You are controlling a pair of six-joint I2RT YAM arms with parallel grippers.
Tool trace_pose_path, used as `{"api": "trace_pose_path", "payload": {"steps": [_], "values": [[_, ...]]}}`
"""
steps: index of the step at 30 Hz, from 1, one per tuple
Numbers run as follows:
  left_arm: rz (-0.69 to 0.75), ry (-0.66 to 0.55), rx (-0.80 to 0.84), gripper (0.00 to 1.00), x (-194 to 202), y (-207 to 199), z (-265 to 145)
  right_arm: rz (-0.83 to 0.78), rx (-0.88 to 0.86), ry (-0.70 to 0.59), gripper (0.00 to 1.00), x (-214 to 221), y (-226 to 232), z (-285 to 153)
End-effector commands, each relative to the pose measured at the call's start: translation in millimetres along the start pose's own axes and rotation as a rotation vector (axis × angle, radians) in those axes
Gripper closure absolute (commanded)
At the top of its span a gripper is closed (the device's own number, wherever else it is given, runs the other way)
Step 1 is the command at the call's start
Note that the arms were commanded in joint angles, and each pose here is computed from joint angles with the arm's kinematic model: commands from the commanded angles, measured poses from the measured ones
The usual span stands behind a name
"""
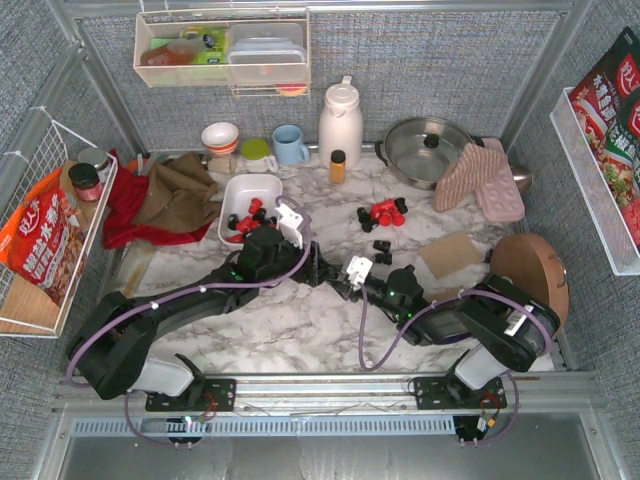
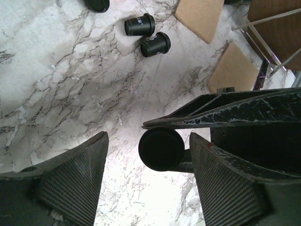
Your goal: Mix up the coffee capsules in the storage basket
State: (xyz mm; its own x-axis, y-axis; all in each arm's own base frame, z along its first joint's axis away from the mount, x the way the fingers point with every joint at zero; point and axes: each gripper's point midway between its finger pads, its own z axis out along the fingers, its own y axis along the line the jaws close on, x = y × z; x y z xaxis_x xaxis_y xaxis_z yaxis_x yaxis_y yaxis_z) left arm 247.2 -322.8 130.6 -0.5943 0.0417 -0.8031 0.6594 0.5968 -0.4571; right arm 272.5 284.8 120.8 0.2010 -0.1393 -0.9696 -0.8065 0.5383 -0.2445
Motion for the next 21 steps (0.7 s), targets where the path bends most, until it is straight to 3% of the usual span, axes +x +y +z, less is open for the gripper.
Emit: {"api": "trace_pose_path", "payload": {"steps": [1,7,10,13,17,21], "values": [[0.021,0.022,0.027,0.25,3.6,-4.6,1.4,-0.052,0.013,-0.049,0.82,-13.4,-3.1,0.3],[0.018,0.04,0.062,0.37,7.5,-10.1,3.0,-0.06,0.07,-0.041,0.81,-13.5,-12.3,-1.4],[0.018,0.021,0.045,0.54,2.8,-7.5,3.7,-0.053,0.105,-0.033,0.76,-13.9,-17.9,-2.4],[0.008,-0.052,-0.049,0.64,-13.6,5.2,0.1,-0.039,0.125,-0.013,0.64,-13.3,-21.9,-2.9],[-0.031,-0.206,-0.242,0.65,-47.9,31.3,-16.3,0.003,0.164,0.03,0.43,-11.7,-29.1,-2.7],[-0.029,-0.375,-0.456,0.63,-82.5,63.0,-45.1,0.071,0.247,0.091,0.33,-9.3,-42.9,-4.8]]}}
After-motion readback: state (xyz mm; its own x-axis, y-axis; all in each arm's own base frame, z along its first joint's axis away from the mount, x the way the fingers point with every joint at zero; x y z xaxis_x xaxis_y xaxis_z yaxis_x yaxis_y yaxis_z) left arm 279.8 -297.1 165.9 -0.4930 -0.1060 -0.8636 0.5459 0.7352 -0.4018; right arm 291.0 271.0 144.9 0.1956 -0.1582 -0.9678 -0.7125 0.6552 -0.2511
